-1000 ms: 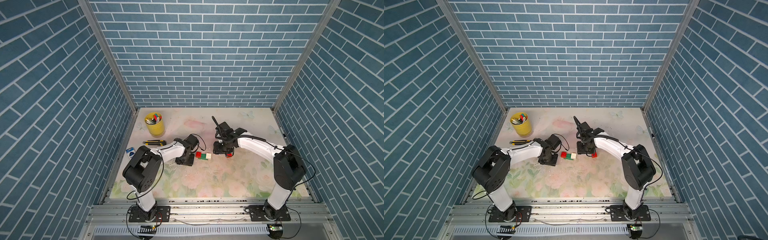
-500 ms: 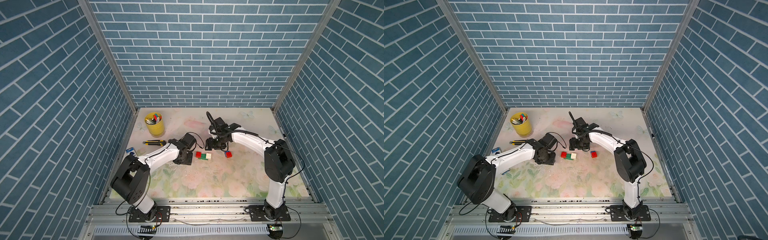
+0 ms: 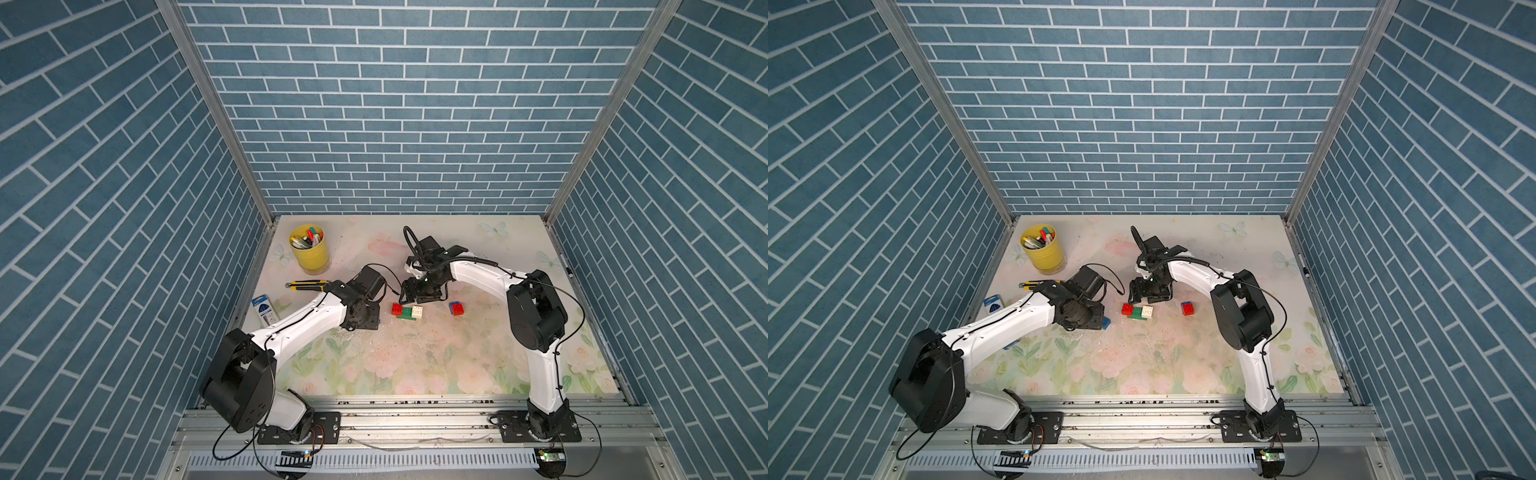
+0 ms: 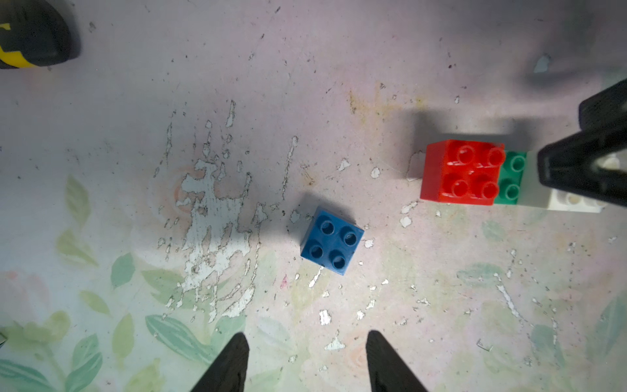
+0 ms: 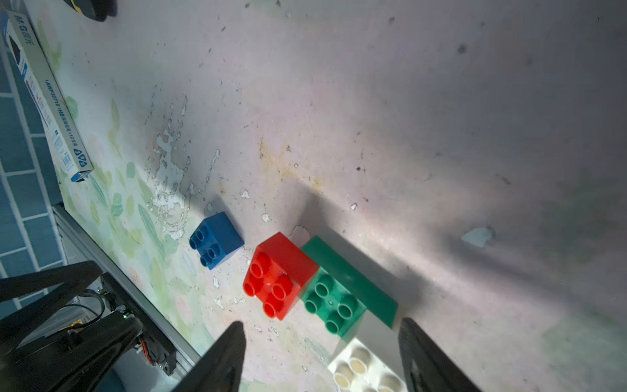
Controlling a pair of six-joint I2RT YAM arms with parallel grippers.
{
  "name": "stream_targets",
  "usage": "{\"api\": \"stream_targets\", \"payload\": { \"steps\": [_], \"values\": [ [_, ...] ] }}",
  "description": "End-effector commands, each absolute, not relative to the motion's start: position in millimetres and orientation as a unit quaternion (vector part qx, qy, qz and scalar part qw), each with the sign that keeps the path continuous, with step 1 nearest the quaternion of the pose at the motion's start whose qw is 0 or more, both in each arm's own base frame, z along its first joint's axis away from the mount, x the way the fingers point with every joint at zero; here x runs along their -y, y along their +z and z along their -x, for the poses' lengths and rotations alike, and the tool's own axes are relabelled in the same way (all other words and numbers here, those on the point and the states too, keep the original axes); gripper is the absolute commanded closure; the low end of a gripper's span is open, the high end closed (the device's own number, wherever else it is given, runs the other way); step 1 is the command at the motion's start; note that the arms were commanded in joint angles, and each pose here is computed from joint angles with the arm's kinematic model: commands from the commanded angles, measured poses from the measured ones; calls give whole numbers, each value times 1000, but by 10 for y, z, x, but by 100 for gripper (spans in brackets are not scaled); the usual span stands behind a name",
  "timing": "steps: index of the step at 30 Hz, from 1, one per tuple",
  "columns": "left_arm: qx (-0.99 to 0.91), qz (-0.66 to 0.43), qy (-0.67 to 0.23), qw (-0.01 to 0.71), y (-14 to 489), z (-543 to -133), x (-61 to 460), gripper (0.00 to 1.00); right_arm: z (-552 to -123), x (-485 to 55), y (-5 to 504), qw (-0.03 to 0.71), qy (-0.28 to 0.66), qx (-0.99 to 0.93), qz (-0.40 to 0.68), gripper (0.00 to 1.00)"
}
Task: Assemble the letter y with lego
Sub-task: Pick up the lego brick from the center of the board.
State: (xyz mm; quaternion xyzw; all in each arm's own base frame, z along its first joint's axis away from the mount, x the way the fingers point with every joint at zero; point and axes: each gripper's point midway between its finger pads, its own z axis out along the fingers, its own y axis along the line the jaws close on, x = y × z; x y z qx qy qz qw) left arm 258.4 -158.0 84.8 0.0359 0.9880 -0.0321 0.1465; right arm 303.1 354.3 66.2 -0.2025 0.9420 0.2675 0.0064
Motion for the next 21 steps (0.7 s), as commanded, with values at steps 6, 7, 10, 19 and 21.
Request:
{"api": "stream_targets", "payload": {
  "steps": [6, 7, 10, 19, 21],
  "values": [
    [-990, -27, -10, 135, 780, -2541, 1470, 41, -2774, -3695, 625, -34, 285, -927, 240, 27],
    [-990, -27, -10, 135, 775, -2543, 1463, 41, -2737, -3689, 613, -39, 282, -928, 242, 28],
    [-991, -26, -8, 133, 752, -2541, 1452, 42, -2644, -3654, 575, -46, 266, -931, 247, 30],
    [-991, -13, -9, 134, 717, -2513, 1410, 41, -2632, -3427, 404, -22, 133, -952, 276, 39],
    [-991, -11, -8, 132, 704, -2502, 1395, 42, -2655, -3414, 384, -15, 115, -953, 279, 41]
  ]
}}
